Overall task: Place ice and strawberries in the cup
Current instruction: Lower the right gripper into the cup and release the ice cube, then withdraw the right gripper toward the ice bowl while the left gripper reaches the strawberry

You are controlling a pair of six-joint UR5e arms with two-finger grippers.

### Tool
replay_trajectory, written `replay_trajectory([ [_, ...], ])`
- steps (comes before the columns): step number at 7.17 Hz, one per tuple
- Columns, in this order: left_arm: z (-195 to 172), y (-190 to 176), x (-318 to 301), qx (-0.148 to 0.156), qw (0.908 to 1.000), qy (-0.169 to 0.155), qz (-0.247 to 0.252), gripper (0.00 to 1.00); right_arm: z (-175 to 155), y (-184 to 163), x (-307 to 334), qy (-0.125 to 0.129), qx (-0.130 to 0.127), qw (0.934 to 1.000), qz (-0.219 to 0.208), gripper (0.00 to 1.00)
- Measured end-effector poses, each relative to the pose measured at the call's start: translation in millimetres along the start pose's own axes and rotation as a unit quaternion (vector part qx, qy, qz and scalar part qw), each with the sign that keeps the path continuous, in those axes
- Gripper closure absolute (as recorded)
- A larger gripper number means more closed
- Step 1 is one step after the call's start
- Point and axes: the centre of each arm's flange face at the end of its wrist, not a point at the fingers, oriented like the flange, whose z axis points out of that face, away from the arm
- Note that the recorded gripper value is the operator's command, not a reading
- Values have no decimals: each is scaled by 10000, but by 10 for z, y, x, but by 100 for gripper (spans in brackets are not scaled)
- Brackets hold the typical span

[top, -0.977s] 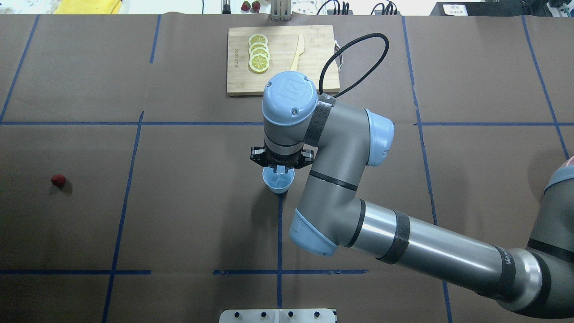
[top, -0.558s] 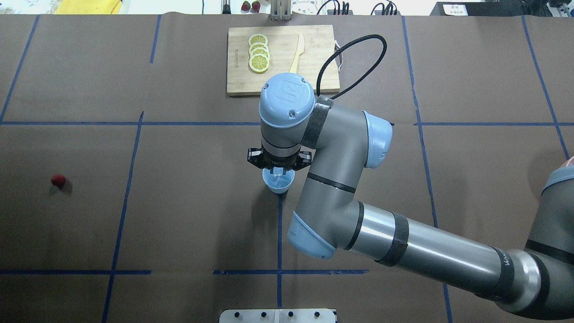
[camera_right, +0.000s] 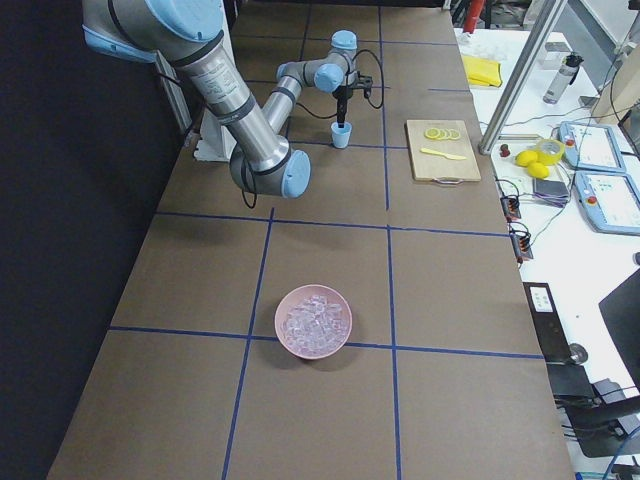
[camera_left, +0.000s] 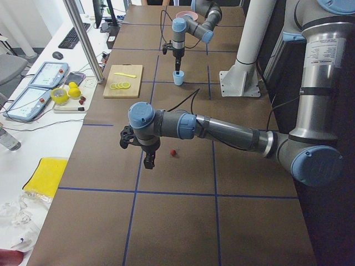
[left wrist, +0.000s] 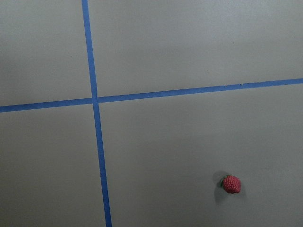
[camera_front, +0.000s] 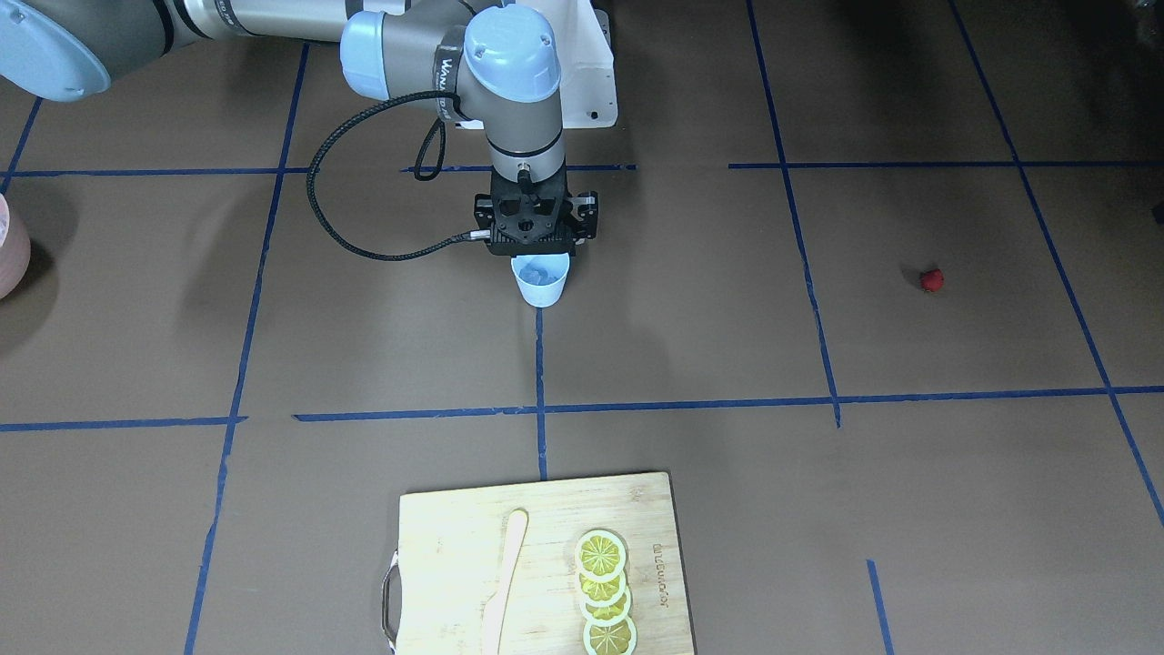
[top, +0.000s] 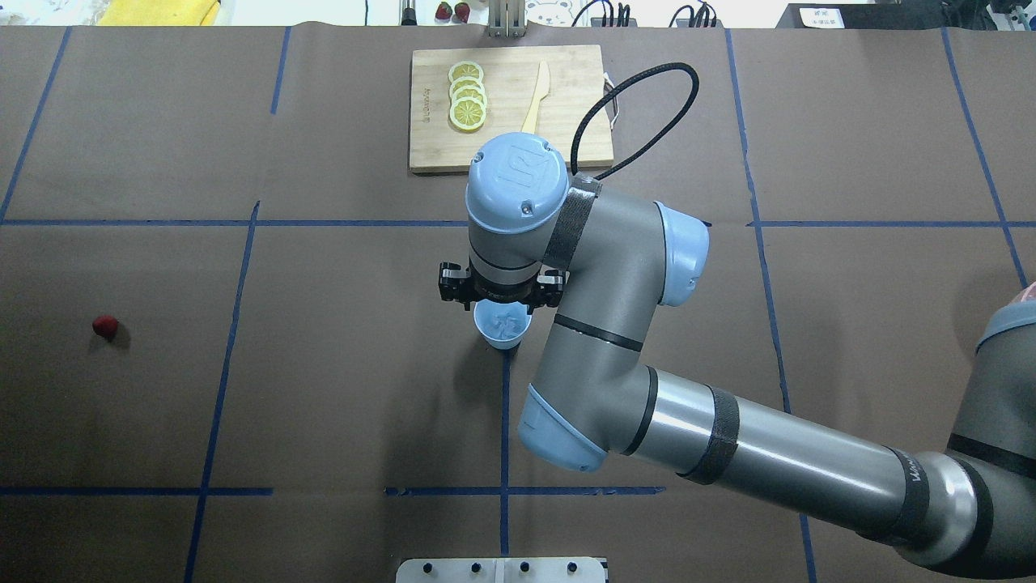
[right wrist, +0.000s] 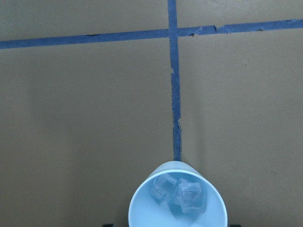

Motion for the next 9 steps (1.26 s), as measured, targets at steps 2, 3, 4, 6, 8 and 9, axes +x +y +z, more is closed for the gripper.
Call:
replay_trajectory([
  [2, -2, -29, 57, 5, 10000, -6, -22, 0, -176, -37, 52, -98, 78, 9999, 9, 0],
  [3, 58, -56, 207, -37, 9999, -16, -108, 0, -377, -136, 207, -89, 170, 9998, 4, 0],
  [4, 170, -68, 416, -126, 9997, -31, -203, 0, -585, -205, 485, -6, 248, 9996, -131, 0],
  [6, 372, -35, 732, -101, 9991, -210, -357, 0, -1046, -340, 1279, 204, 401, 9972, -603, 0],
  [8, 796, 148, 935, 109, 9973, -465, -557, 0, -1366, -515, 1874, 268, 421, 9949, -876, 0],
  [9, 1021, 256, 1035, 178, 9962, -536, -668, 0, -1453, -570, 2134, 299, 423, 9936, -1000, 0],
])
